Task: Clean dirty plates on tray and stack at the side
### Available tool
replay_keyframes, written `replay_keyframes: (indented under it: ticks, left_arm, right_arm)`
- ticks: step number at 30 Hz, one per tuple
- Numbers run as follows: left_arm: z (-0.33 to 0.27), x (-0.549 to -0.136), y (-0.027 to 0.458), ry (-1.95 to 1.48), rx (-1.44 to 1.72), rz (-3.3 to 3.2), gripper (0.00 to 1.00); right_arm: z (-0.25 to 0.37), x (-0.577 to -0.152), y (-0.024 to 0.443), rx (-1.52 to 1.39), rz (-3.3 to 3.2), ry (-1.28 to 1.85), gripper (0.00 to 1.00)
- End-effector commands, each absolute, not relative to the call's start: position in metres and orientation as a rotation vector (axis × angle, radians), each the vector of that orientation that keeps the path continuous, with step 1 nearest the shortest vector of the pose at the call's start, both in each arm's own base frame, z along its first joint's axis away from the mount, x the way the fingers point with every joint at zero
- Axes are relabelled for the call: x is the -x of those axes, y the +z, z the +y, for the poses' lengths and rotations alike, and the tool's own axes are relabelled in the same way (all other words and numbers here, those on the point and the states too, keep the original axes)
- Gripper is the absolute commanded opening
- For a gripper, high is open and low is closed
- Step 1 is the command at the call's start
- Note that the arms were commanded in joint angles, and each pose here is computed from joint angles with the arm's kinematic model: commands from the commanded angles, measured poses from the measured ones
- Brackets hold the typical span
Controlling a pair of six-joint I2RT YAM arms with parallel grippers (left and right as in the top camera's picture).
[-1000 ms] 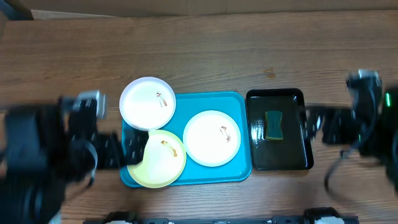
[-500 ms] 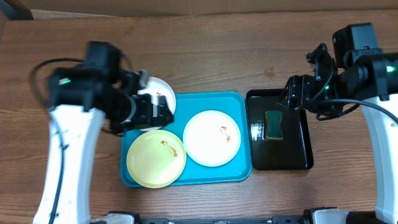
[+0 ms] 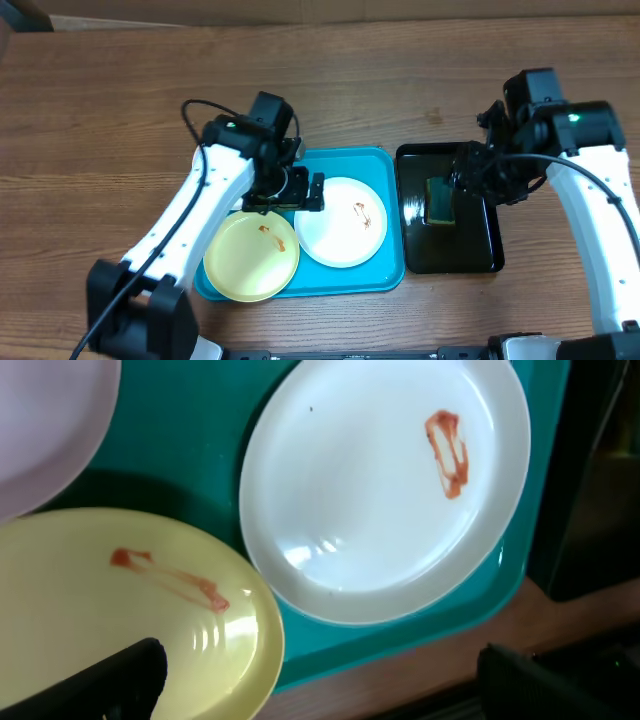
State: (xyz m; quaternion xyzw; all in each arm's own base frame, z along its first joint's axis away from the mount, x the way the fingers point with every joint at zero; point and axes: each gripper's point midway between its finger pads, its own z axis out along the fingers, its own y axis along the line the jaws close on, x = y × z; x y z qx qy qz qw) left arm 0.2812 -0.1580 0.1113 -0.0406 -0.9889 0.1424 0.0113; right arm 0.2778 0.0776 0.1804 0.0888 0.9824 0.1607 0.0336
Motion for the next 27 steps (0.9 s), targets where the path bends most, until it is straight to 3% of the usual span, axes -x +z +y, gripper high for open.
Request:
replay_keyframes:
  ticks: [1,6,13,19,27]
  left_arm:
    - [-0.159,-0.29,0.087,0.343,0.111,-3.087,0.88]
    - [-0.16,-0.303,0.057,0.262,0.122,-3.085,0.57]
    - [-0.155,-0.304,0.026,0.182,0.119,-3.037,0.55]
    - [-0.157,-0.307,0.014,0.179,0.118,-3.031,0.26]
    - [-0.167,-0.322,0.005,0.216,0.135,-3.078,0.12]
  right_arm:
    - [0.078,-0.276,0.162,-0.343,3.02,0.49,0.56]
    - [0.078,-0.278,0.132,-0.405,3.013,0.493,0.56]
    - [0.077,-0.271,0.105,-0.414,3.033,0.489,0.52]
    - [0.076,-0.263,0.094,-0.423,3.058,0.483,0.5]
    - [0.075,-0.255,0.087,-0.432,3.085,0.477,0.51]
